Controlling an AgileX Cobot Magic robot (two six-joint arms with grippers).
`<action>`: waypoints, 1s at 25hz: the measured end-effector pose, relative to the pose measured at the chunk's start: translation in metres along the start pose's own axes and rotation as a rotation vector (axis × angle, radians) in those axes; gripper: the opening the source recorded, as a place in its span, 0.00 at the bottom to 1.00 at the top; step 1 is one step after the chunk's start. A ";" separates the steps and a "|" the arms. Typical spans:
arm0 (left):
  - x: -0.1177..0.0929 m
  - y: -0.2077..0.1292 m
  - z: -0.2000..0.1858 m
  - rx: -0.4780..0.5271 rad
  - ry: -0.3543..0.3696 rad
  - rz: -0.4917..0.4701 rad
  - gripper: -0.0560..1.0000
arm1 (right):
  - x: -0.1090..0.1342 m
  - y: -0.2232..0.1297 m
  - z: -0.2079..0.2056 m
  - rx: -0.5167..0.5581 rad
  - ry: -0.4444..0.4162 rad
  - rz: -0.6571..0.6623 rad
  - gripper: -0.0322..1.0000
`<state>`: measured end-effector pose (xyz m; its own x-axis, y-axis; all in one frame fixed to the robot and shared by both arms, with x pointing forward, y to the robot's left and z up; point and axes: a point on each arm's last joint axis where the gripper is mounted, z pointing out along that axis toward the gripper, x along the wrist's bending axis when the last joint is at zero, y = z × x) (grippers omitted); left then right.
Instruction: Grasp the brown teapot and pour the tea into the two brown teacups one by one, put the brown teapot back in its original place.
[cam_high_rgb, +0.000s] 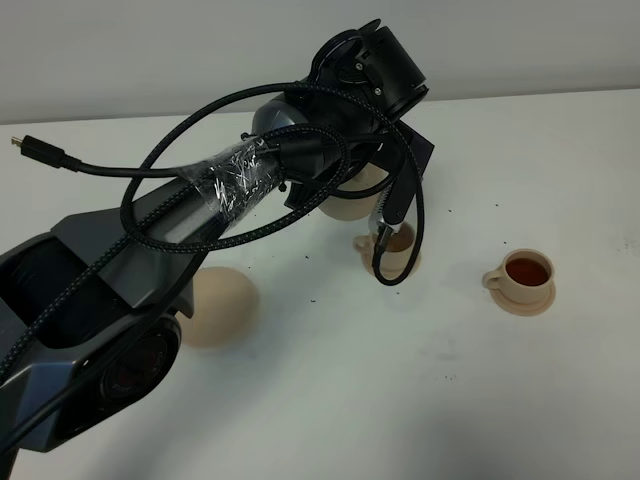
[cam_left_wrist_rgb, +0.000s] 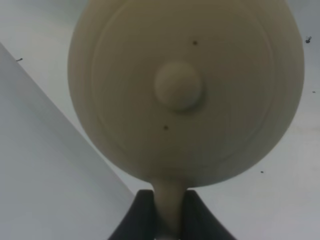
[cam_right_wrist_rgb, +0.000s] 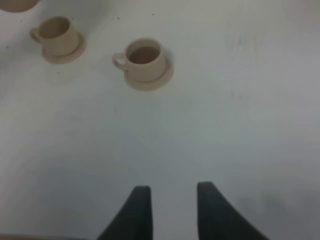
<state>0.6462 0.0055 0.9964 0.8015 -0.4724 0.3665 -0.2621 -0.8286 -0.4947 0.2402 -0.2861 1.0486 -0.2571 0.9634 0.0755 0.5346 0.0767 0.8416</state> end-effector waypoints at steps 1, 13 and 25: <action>0.000 0.001 -0.001 0.002 0.003 0.004 0.17 | 0.000 0.000 0.000 0.000 0.000 0.000 0.26; 0.000 0.008 -0.005 0.037 0.029 0.036 0.17 | 0.000 0.000 0.000 0.000 0.001 0.000 0.26; -0.004 0.019 0.009 0.043 0.002 0.060 0.17 | 0.000 0.000 0.000 0.000 0.001 0.000 0.26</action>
<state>0.6435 -0.0055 0.9784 0.7838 -0.5218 0.3369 -0.2862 -0.7848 -0.5497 0.2402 -0.2861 1.0486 -0.2576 0.9633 0.0760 0.5346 0.0766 0.8416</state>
